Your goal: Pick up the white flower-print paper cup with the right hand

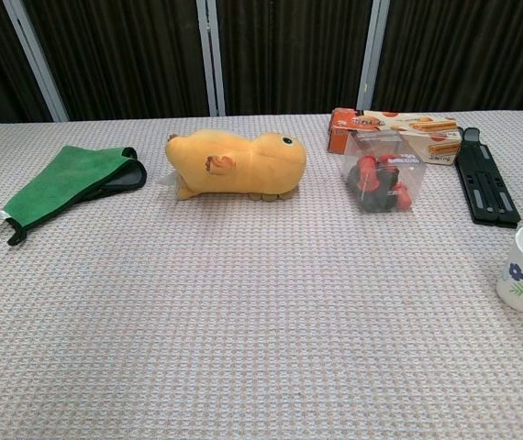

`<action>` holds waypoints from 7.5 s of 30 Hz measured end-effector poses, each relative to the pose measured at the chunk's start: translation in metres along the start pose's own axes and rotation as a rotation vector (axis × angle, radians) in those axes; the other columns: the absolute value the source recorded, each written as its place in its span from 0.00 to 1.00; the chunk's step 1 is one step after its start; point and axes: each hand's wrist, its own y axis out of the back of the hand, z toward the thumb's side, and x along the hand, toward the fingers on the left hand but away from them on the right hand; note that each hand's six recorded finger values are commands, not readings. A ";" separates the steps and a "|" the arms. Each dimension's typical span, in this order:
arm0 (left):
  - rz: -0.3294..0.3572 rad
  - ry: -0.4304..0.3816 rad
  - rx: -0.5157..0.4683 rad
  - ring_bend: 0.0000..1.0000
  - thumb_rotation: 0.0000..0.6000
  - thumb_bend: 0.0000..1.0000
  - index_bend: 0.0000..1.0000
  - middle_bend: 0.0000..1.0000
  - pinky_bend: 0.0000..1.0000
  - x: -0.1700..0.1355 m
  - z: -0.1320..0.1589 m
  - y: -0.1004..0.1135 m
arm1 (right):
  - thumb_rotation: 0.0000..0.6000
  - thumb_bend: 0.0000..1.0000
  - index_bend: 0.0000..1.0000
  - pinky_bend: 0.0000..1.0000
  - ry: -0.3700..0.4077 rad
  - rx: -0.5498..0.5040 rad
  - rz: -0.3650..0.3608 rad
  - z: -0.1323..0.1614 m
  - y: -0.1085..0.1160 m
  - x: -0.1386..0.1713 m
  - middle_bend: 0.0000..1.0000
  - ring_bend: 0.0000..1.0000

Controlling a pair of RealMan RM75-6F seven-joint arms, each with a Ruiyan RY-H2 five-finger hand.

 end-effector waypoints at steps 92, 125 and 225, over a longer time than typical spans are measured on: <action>-0.002 -0.006 0.003 0.00 1.00 0.00 0.00 0.00 0.00 0.001 0.001 0.000 | 1.00 0.24 0.46 0.00 -0.009 -0.124 0.248 0.072 -0.052 -0.056 0.14 0.00; -0.007 -0.009 0.001 0.00 1.00 0.00 0.00 0.00 0.00 0.001 0.001 0.000 | 1.00 0.23 0.36 0.00 -0.112 -0.004 0.259 0.053 -0.082 -0.069 0.09 0.00; -0.009 -0.012 -0.002 0.00 1.00 0.00 0.00 0.00 0.00 0.001 0.000 0.000 | 1.00 0.24 0.36 0.00 -0.316 -0.683 0.140 0.057 -0.116 -0.055 0.11 0.00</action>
